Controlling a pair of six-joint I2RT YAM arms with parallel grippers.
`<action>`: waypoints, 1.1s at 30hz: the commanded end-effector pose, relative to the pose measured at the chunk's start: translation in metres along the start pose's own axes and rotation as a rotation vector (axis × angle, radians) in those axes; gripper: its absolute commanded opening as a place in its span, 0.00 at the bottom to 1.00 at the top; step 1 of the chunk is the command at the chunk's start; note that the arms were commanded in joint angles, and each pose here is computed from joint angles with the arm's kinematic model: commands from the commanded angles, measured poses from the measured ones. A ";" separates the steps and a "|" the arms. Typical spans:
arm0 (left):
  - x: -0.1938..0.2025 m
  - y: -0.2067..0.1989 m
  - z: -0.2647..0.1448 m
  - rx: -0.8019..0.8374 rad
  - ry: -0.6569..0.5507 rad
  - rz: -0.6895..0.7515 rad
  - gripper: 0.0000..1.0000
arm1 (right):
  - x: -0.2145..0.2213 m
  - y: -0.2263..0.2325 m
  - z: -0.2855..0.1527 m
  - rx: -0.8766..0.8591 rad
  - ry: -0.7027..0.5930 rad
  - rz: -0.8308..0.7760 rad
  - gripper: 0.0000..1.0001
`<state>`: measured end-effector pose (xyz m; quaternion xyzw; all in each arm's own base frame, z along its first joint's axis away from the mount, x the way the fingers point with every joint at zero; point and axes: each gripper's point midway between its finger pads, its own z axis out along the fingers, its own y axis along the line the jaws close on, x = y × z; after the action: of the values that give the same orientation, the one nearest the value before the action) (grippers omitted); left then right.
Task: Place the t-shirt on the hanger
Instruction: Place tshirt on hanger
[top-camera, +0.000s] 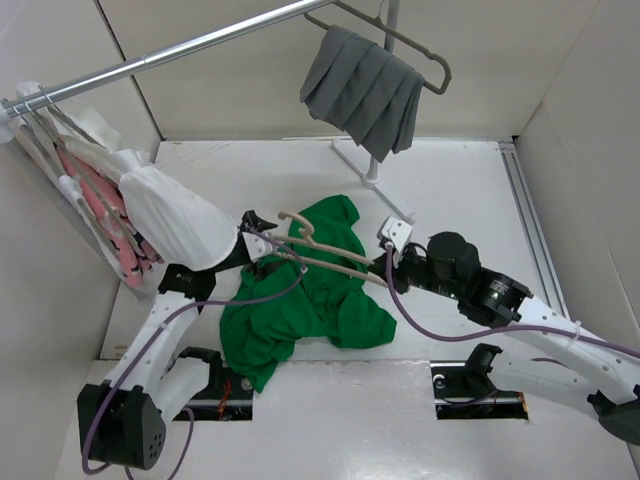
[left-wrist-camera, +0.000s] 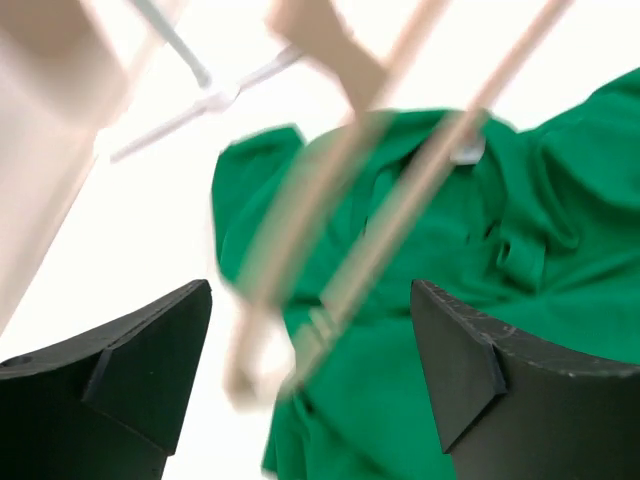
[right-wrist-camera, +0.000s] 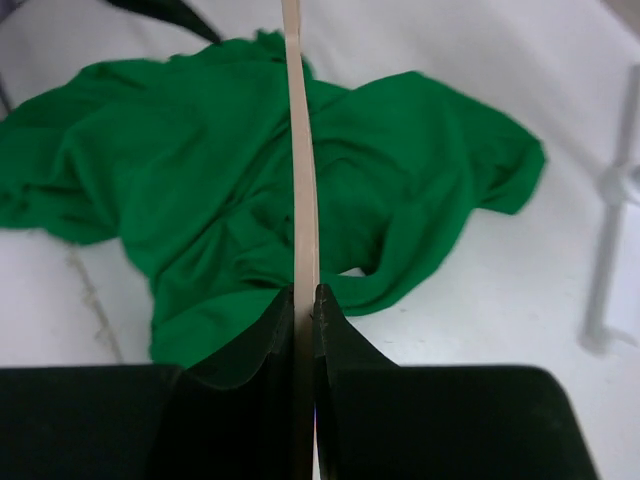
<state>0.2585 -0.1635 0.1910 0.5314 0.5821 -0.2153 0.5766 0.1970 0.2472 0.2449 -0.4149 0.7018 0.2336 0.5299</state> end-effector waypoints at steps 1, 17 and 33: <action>-0.030 0.008 0.016 0.064 -0.096 0.068 0.78 | -0.023 0.030 -0.001 -0.182 -0.101 0.001 0.00; -0.074 -0.015 0.005 0.305 -0.258 0.040 0.73 | 0.052 0.015 0.003 -0.175 0.115 -0.014 0.00; -0.089 -0.014 0.003 0.333 -0.281 -0.058 0.00 | 0.059 0.011 0.016 -0.183 0.169 -0.049 0.00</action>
<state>0.2298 -0.1993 0.2382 0.5597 0.4984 -0.3876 0.5367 0.1889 0.2450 0.1754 -0.4907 0.7148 0.2527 0.4295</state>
